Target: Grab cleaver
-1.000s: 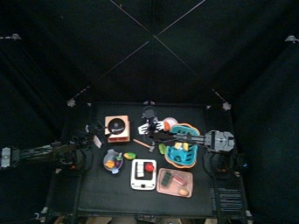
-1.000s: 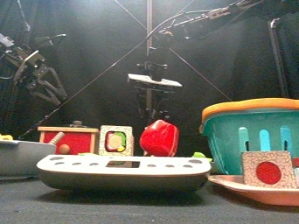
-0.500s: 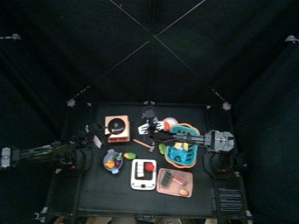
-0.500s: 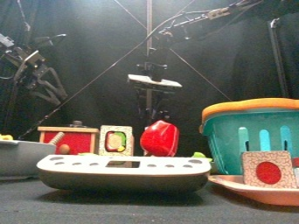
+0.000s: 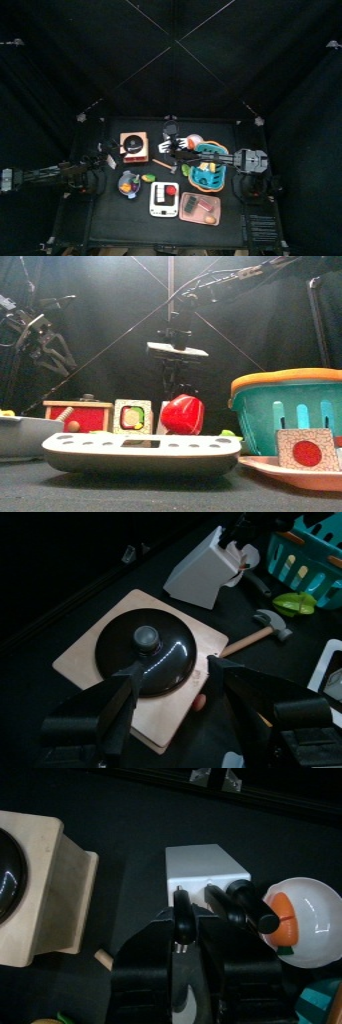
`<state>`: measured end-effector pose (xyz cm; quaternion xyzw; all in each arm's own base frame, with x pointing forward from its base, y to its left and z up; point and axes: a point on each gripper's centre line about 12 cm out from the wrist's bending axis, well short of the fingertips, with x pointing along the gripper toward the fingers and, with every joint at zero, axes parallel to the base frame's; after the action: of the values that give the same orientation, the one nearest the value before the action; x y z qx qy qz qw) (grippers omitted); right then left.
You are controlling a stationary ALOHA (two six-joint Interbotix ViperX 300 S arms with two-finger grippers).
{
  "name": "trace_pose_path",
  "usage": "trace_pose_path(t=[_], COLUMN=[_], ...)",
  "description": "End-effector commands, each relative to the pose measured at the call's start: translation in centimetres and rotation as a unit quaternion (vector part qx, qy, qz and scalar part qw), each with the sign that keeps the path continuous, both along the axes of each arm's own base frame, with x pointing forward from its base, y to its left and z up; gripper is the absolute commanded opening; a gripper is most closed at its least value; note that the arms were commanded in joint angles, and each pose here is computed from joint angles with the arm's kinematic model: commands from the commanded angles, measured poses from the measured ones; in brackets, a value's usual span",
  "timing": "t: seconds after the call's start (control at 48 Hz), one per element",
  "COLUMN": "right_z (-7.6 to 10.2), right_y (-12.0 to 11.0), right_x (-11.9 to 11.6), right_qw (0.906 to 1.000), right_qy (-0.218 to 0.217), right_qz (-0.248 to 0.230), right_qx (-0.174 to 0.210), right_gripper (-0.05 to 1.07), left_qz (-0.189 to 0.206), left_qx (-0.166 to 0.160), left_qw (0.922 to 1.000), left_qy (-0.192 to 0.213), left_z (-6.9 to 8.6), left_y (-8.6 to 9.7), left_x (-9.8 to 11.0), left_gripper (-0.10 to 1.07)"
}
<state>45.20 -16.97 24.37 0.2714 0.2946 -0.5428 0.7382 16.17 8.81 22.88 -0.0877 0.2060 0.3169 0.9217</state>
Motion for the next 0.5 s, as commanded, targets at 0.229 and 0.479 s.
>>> trace_pose_path(t=[0.229,0.479], right_z=[1.30,1.29], right_y=[-0.25,-0.26], right_x=[-0.23,-0.25], right_qw=[0.9999,0.9999], right_qy=[-0.014,-0.013], right_qz=[-0.001,-0.002], right_qx=[-0.004,-0.004], right_gripper=[0.49,0.49], left_qz=[-0.002,-0.002], left_qx=[0.003,0.004], left_qw=[1.0000,1.0000], left_qy=[-0.006,-0.006], left_z=[0.54,0.55], left_y=[0.01,0.02], left_x=[0.21,0.21], left_gripper=[0.90,0.90])
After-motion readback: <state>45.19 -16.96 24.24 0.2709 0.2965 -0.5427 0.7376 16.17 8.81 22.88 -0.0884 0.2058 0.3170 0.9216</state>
